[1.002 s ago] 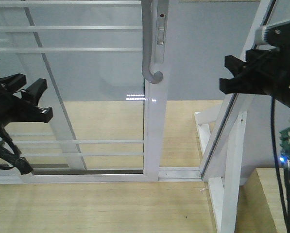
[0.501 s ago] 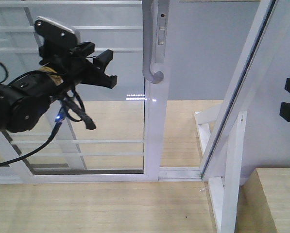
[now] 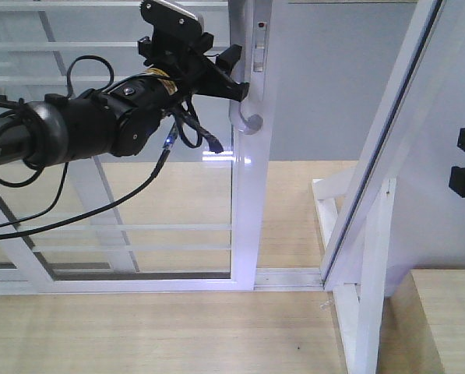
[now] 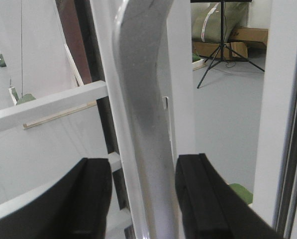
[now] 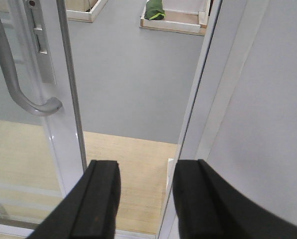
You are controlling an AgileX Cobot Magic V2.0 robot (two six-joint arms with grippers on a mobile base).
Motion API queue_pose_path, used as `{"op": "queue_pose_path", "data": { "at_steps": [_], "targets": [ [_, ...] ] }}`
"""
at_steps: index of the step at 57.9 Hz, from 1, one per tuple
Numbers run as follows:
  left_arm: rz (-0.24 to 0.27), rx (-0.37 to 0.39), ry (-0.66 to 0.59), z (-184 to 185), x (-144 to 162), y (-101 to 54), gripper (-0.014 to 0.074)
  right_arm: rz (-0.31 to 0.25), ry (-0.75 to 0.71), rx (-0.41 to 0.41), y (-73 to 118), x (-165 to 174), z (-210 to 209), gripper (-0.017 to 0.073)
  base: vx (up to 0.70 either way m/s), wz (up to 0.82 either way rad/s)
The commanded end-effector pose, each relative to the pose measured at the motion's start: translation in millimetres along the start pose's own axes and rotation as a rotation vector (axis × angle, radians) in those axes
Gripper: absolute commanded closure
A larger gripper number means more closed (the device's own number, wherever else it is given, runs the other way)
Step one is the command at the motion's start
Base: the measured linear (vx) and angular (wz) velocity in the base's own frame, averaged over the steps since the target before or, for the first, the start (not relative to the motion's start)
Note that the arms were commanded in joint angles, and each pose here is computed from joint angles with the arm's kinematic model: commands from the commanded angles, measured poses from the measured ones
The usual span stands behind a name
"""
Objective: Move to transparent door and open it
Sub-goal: 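Reach the left gripper to the silver handle and grasp it, then pull the door farther along its track with the left gripper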
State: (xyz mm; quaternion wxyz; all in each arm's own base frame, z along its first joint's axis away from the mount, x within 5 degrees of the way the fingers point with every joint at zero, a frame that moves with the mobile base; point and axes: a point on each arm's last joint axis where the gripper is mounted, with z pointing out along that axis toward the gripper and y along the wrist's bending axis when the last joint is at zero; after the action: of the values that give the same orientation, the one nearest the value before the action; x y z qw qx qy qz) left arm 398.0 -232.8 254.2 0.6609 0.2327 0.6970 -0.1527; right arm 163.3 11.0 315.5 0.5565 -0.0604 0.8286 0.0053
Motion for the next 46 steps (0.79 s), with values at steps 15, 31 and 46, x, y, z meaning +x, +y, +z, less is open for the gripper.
{"op": "queue_pose_path", "data": {
  "at_steps": [15,31,46],
  "targets": [
    [-0.014,-0.015,-0.225,29,-45,2.2,0.0156,-0.011,-0.111,0.022,-2.7,-17,-5,0.0217,0.0,0.0],
    [-0.073,-0.071,-0.201,38,-40,16.5,0.0158,-0.011,-0.111,0.022,-2.7,-17,-5,0.0217,0.0,0.0],
    [-0.015,-0.122,-0.139,30,-48,32.8,0.0158,-0.013,-0.104,0.021,-2.6,-16,-5,0.0217,0.0,0.0]
  ]
}}
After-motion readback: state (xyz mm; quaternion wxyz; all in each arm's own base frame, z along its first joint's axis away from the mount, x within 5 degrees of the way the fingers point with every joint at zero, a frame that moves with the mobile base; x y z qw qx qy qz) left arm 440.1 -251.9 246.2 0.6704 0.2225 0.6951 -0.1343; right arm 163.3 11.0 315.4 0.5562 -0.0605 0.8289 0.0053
